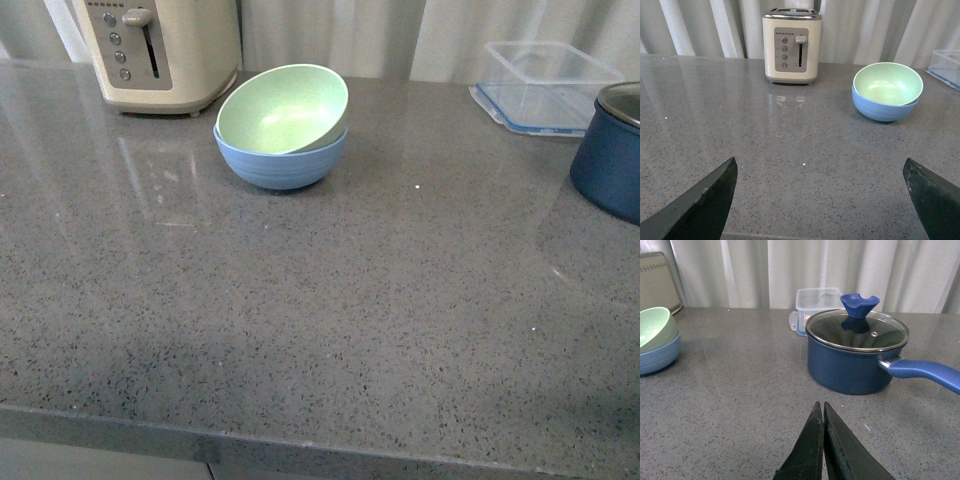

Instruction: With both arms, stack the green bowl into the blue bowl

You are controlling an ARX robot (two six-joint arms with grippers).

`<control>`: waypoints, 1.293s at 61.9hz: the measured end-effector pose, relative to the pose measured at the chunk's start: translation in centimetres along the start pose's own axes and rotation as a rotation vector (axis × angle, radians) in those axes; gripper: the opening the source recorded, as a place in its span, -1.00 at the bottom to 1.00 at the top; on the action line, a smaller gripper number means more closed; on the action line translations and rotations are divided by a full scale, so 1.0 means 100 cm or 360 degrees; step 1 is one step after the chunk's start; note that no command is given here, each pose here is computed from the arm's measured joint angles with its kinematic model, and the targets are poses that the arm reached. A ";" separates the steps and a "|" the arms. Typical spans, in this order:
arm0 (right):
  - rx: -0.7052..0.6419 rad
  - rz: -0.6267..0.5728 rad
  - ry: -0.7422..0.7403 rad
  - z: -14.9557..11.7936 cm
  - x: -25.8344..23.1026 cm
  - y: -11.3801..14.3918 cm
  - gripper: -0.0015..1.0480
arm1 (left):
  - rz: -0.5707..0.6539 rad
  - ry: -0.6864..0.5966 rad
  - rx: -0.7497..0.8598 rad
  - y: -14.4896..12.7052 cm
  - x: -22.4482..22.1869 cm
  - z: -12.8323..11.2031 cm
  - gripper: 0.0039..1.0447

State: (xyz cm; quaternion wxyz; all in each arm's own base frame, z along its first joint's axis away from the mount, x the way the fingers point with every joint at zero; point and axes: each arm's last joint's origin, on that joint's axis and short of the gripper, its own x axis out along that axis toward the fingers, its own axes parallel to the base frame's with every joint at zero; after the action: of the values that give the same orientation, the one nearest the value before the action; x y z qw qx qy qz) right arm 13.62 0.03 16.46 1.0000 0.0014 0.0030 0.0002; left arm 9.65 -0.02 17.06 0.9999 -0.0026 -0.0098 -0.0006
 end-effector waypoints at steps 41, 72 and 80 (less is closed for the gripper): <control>0.0000 0.0001 -0.0022 0.004 -0.020 0.000 -0.98 | 0.0000 0.0000 0.0000 0.000 0.000 0.000 0.88; -0.0001 0.0004 -0.0016 0.001 -0.038 0.000 -0.98 | 0.0001 0.0000 0.0000 0.000 0.000 0.000 0.88; -0.0001 0.0004 -0.0014 0.000 -0.039 0.000 -0.91 | -0.0001 -0.0001 0.0000 0.000 0.000 0.000 0.88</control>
State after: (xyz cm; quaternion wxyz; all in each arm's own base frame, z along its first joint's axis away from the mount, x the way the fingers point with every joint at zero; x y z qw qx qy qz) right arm 9.76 0.03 16.52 1.0000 0.0011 -0.0014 0.0015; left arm 9.65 -0.02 17.06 0.9999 -0.0026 -0.0100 -0.0008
